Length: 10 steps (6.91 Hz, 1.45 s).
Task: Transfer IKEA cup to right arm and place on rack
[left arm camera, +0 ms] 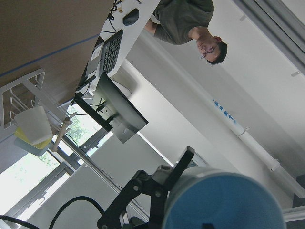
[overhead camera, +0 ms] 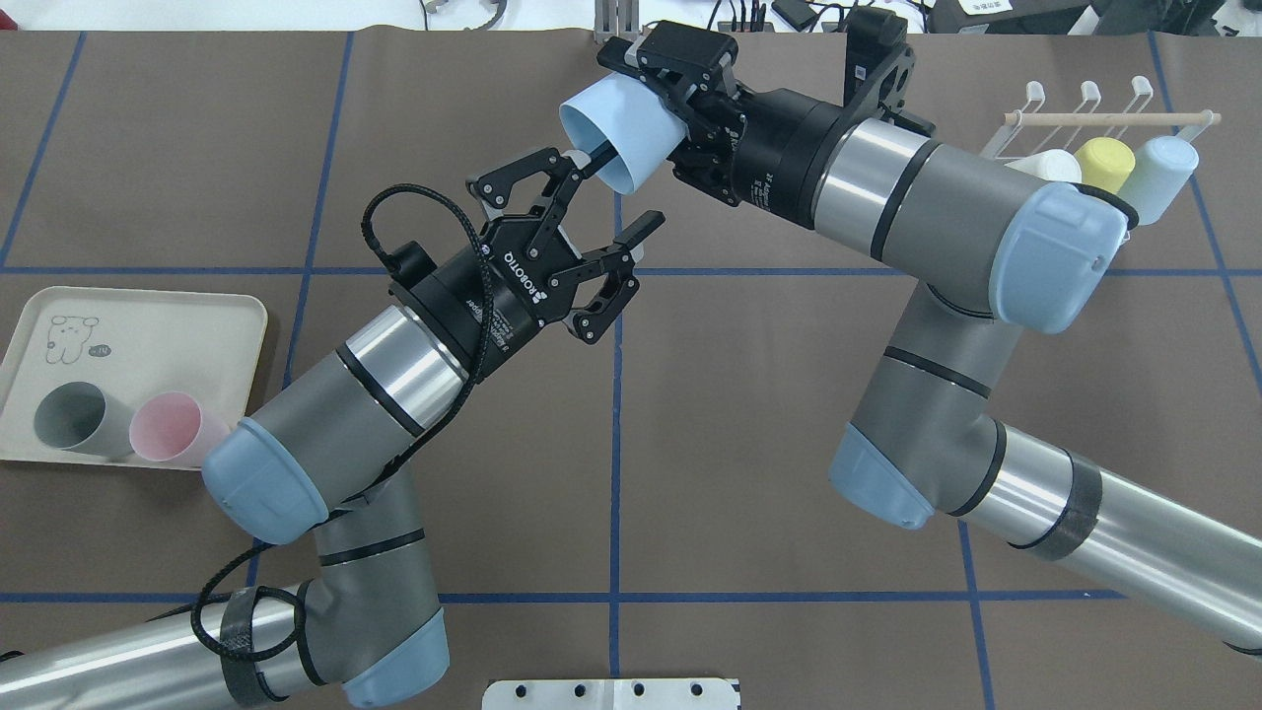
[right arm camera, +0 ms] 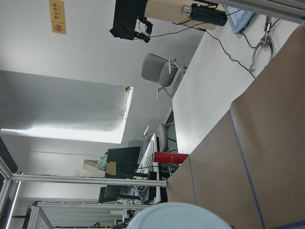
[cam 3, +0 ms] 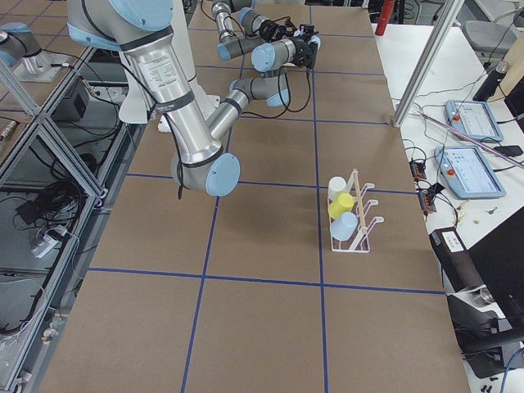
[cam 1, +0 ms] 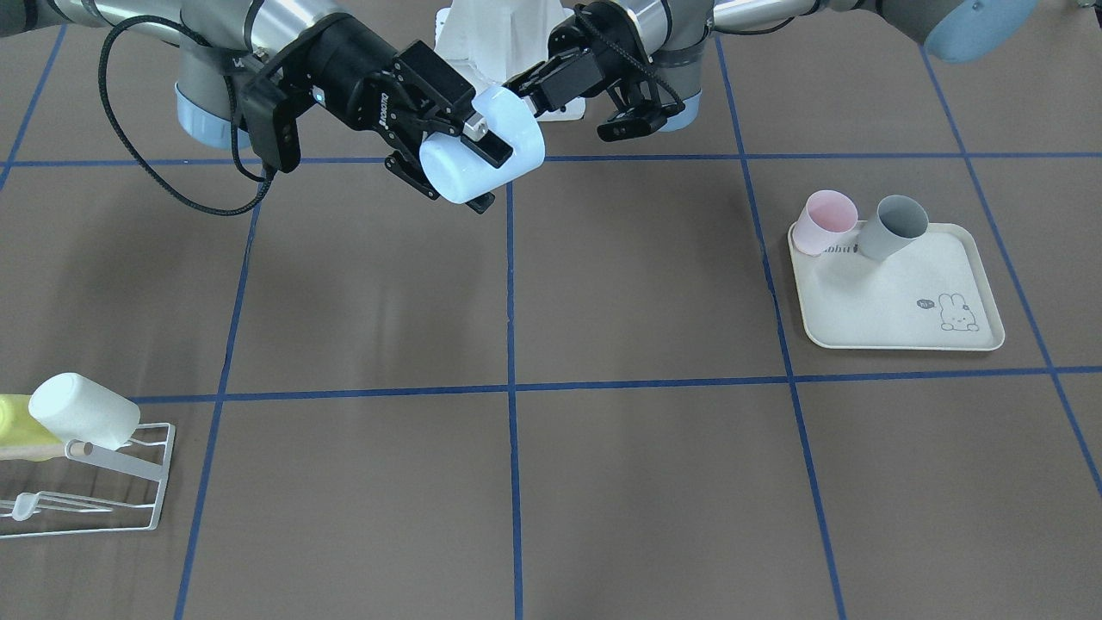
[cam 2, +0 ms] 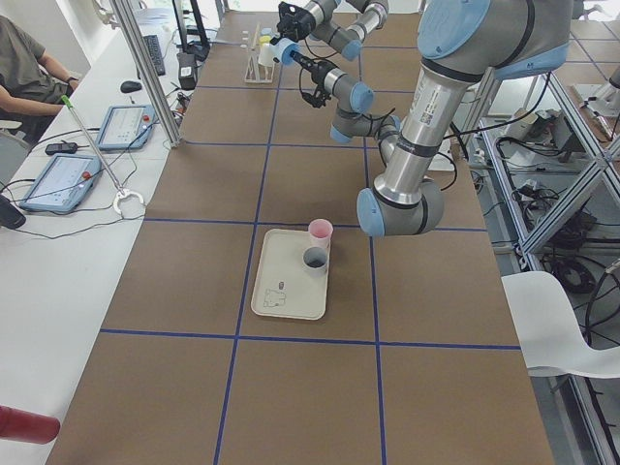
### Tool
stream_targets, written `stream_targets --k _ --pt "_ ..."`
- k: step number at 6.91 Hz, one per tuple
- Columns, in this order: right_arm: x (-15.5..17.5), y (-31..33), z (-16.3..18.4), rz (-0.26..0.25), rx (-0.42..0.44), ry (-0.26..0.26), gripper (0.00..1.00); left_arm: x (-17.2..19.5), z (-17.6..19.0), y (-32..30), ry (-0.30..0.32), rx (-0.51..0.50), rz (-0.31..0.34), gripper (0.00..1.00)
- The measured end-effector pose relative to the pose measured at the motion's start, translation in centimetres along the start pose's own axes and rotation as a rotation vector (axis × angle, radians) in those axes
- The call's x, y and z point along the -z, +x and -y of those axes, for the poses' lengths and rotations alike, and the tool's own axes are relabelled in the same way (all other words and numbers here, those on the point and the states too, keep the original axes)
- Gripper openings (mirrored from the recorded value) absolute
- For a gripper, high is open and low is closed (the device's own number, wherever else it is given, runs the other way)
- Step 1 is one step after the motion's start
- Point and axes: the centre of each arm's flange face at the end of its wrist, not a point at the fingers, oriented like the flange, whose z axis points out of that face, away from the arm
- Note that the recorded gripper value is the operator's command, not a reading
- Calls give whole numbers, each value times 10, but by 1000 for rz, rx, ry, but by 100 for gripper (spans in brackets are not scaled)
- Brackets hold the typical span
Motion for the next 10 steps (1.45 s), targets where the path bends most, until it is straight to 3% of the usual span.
stream_targets --k 3,5,8,9,10 --pt "9 -14 36 10 23 40 0 6 -6 11 -19 -26 -12 100" --pt "31 -21 91 -13 60 85 0 30 -3 25 -24 -73 -11 100" --pt "101 -4 196 -126 189 210 0 97 20 52 -15 -246 59 100" --pt "125 5 224 -181 246 264 0 112 36 58 8 -327 95 100" --pt "145 15 252 -273 329 327 0 132 52 68 30 -444 148 100"
